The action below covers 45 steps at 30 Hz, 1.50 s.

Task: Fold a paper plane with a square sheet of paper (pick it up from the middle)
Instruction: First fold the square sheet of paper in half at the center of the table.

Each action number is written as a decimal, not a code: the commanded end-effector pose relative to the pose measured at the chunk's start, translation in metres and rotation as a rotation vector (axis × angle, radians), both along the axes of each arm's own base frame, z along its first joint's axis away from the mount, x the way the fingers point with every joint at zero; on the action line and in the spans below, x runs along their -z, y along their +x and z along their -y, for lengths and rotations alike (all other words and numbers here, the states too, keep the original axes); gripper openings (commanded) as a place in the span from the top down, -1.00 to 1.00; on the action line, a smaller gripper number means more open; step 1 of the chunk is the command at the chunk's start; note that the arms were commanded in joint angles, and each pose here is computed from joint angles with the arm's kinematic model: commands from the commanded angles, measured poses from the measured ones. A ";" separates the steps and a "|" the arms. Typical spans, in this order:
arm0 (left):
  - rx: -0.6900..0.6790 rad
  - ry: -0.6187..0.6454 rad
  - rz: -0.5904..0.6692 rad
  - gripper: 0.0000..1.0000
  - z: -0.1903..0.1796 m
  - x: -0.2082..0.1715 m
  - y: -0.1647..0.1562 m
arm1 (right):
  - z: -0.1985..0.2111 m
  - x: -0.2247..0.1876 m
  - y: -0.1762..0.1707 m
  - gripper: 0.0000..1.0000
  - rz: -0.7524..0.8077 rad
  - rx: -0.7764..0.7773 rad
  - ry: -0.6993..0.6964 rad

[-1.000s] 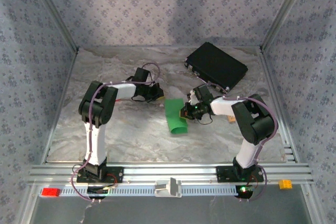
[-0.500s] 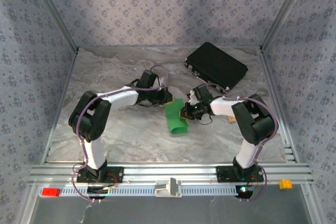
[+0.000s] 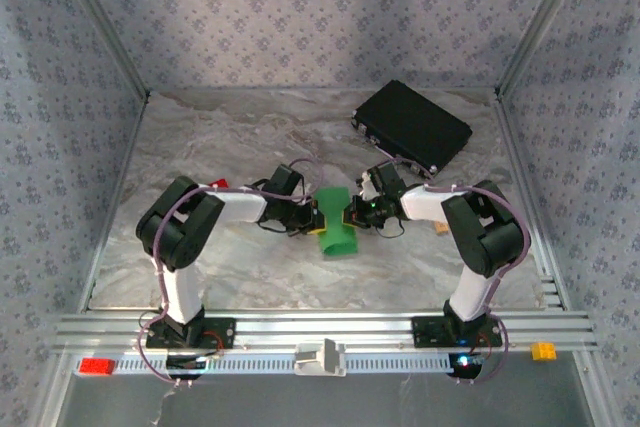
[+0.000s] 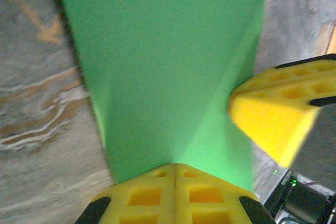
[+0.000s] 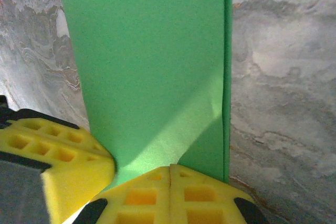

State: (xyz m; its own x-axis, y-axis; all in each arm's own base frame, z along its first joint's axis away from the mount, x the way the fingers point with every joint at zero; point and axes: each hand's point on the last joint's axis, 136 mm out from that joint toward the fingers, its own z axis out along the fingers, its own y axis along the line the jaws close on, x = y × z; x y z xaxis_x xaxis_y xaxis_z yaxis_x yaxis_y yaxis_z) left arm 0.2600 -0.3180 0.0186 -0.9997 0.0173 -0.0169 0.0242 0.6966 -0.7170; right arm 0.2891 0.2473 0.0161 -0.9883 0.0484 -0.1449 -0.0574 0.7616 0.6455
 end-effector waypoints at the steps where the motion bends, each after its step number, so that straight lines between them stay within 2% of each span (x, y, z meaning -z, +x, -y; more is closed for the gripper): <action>1: 0.018 0.084 0.009 0.92 -0.016 0.021 -0.008 | 0.045 0.053 -0.038 1.00 -0.159 0.061 -0.238; 7: 0.022 0.056 0.071 0.92 -0.011 -0.005 0.001 | 0.045 0.053 -0.037 1.00 -0.152 0.061 -0.241; 11: -0.010 -0.061 0.097 0.91 0.006 -0.039 0.008 | 0.045 0.052 -0.037 1.00 -0.149 0.060 -0.242; 14: -0.011 -0.139 0.073 0.91 0.019 -0.049 0.005 | 0.045 0.052 -0.037 1.00 -0.149 0.062 -0.244; 22: -0.004 -0.092 -0.009 0.91 0.017 -0.015 -0.016 | 0.046 0.053 -0.038 1.00 -0.152 0.061 -0.246; 32: 0.045 0.095 -0.013 0.93 -0.020 0.029 -0.042 | 0.045 0.055 -0.039 1.00 -0.164 0.079 -0.245; 41: 0.000 -0.069 0.055 0.90 0.008 -0.030 -0.023 | 0.046 0.055 -0.038 1.00 -0.164 0.082 -0.248; 45: 0.007 -0.130 0.043 0.89 0.019 -0.037 -0.027 | 0.046 0.056 -0.038 1.00 -0.164 0.084 -0.247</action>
State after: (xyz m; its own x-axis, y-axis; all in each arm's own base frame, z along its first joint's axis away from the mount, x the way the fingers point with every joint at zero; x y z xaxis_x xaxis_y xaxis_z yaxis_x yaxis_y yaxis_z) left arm 0.2364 -0.3259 0.0396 -0.9980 0.0132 -0.0617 0.0554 0.6511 -0.7570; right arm 0.2892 0.2472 0.0161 -0.9873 0.0685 -0.1432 -0.0398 0.7663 0.6413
